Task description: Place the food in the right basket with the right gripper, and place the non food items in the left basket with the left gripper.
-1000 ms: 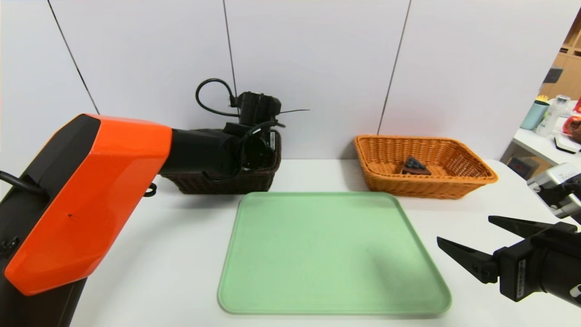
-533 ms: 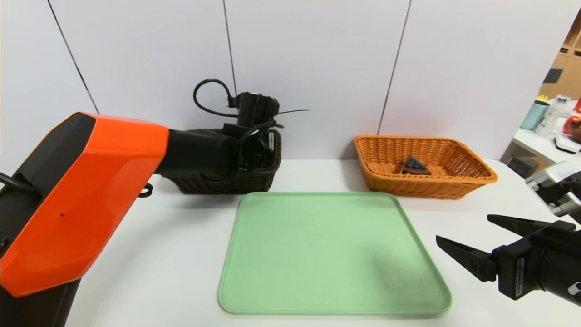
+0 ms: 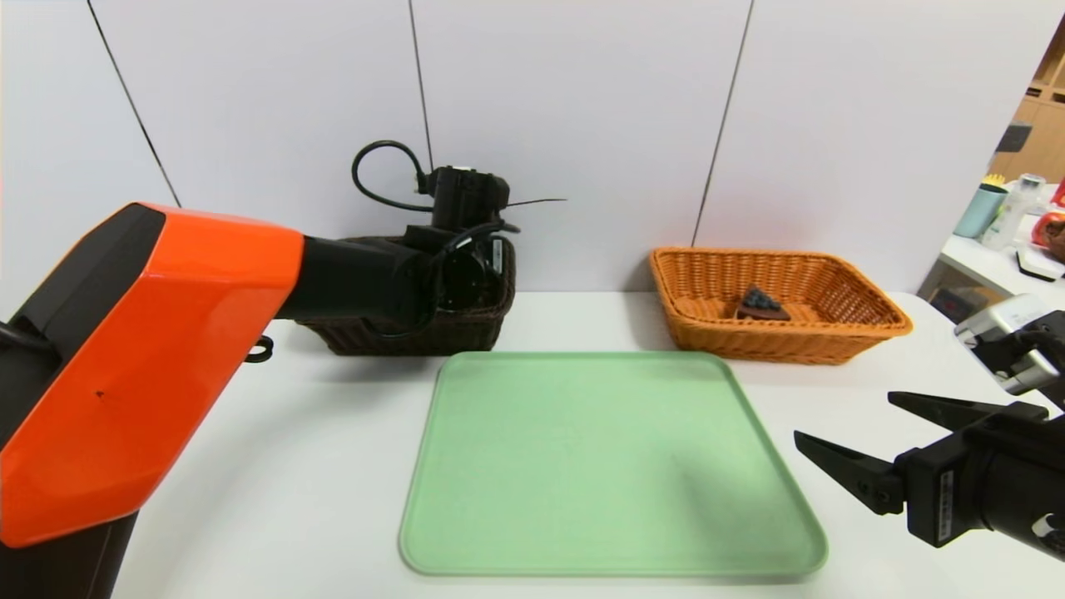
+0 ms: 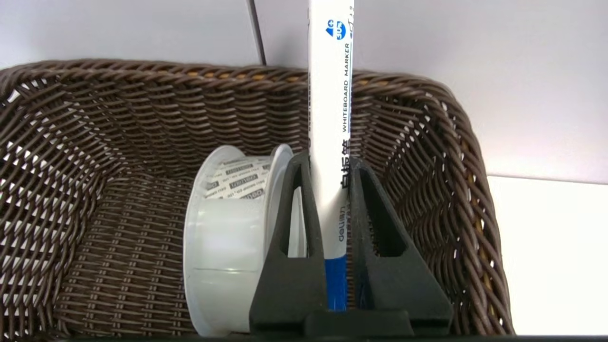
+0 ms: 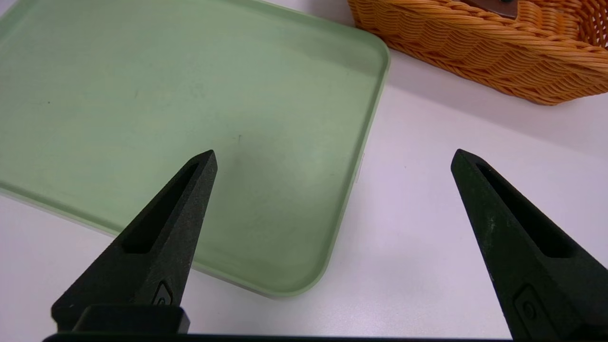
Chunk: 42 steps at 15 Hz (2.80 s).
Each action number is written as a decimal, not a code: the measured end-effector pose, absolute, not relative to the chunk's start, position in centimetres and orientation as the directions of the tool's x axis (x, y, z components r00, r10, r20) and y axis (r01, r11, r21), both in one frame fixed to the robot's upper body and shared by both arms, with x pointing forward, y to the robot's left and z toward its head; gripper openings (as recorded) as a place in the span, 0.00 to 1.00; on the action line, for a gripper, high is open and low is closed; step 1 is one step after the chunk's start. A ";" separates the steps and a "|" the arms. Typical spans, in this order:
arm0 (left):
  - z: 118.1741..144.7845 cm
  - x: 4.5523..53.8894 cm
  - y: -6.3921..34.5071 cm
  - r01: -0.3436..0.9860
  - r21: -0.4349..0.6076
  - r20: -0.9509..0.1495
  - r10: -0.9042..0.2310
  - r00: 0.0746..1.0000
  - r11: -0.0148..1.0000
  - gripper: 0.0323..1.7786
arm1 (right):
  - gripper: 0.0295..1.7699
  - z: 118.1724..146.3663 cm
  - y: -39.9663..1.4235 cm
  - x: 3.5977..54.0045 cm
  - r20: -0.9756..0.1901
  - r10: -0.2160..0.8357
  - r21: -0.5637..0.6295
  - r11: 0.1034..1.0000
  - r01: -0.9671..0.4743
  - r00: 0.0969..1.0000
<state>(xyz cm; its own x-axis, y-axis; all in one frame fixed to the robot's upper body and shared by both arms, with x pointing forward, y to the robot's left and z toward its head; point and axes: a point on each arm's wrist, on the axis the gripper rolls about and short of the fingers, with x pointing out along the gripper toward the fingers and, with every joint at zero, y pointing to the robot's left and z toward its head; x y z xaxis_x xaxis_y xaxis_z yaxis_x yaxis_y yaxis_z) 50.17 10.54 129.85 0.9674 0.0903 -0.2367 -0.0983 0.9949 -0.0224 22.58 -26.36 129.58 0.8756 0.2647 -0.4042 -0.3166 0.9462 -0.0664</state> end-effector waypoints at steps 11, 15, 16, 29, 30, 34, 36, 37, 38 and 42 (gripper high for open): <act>129.9 50.1 10.6 -0.096 -0.019 -0.227 0.089 0.970 0.995 0.61 | 0.96 129.6 -26.3 22.6 -0.405 0.268 -0.066 0.945 -0.320 0.874; 130.4 49.6 10.8 -0.105 -0.029 -0.210 0.096 0.973 0.994 0.76 | 0.96 129.5 -26.3 22.6 -0.409 0.267 -0.067 0.945 -0.320 0.873; 130.8 49.1 10.9 -0.101 -0.033 -0.202 0.092 0.975 0.994 0.78 | 0.96 129.4 -26.3 22.5 -0.410 0.266 -0.067 0.945 -0.319 0.872; 134.2 32.7 20.0 -0.130 0.001 -0.170 0.128 0.977 0.992 0.92 | 0.96 129.6 -27.5 21.5 -0.372 0.141 -0.106 0.975 -0.194 0.917; 134.4 31.3 21.0 -0.142 -0.001 -0.159 0.140 0.977 0.990 0.93 | 0.96 129.7 -27.8 21.1 -0.362 0.130 -0.108 0.978 -0.180 0.923; 134.4 26.7 25.2 -0.203 0.039 -0.122 0.206 0.971 0.978 0.94 | 0.96 129.5 -29.2 19.4 -0.353 0.059 -0.122 0.987 -0.108 0.934; 134.5 24.8 27.6 -0.270 0.042 -0.091 0.273 0.958 0.962 0.94 | 0.96 129.3 -30.2 18.6 -0.338 0.010 -0.124 0.991 -0.055 0.941; 134.4 23.8 28.8 -0.311 0.040 -0.076 0.313 0.947 0.950 0.94 | 0.96 129.3 -30.7 18.3 -0.327 -0.017 -0.128 0.991 -0.027 0.945; 134.3 22.9 29.8 -0.349 0.035 -0.063 0.351 0.934 0.936 0.94 | 0.96 129.2 -31.2 17.9 -0.314 -0.044 -0.134 0.991 0.002 0.949; 132.9 18.6 32.9 -0.457 0.017 -0.010 0.457 0.889 0.889 0.95 | 0.96 128.4 -32.9 16.0 -0.260 -0.160 -0.158 0.980 0.121 0.952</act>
<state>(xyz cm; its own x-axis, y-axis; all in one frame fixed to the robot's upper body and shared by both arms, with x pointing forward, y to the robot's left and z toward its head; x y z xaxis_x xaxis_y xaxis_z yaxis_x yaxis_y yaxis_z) 18.60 32.93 132.90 0.8894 0.4571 -0.0104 -0.4569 0.8894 0.0171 16.02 -32.88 128.40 0.9524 -0.1596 -0.2598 0.1210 0.9799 -0.1584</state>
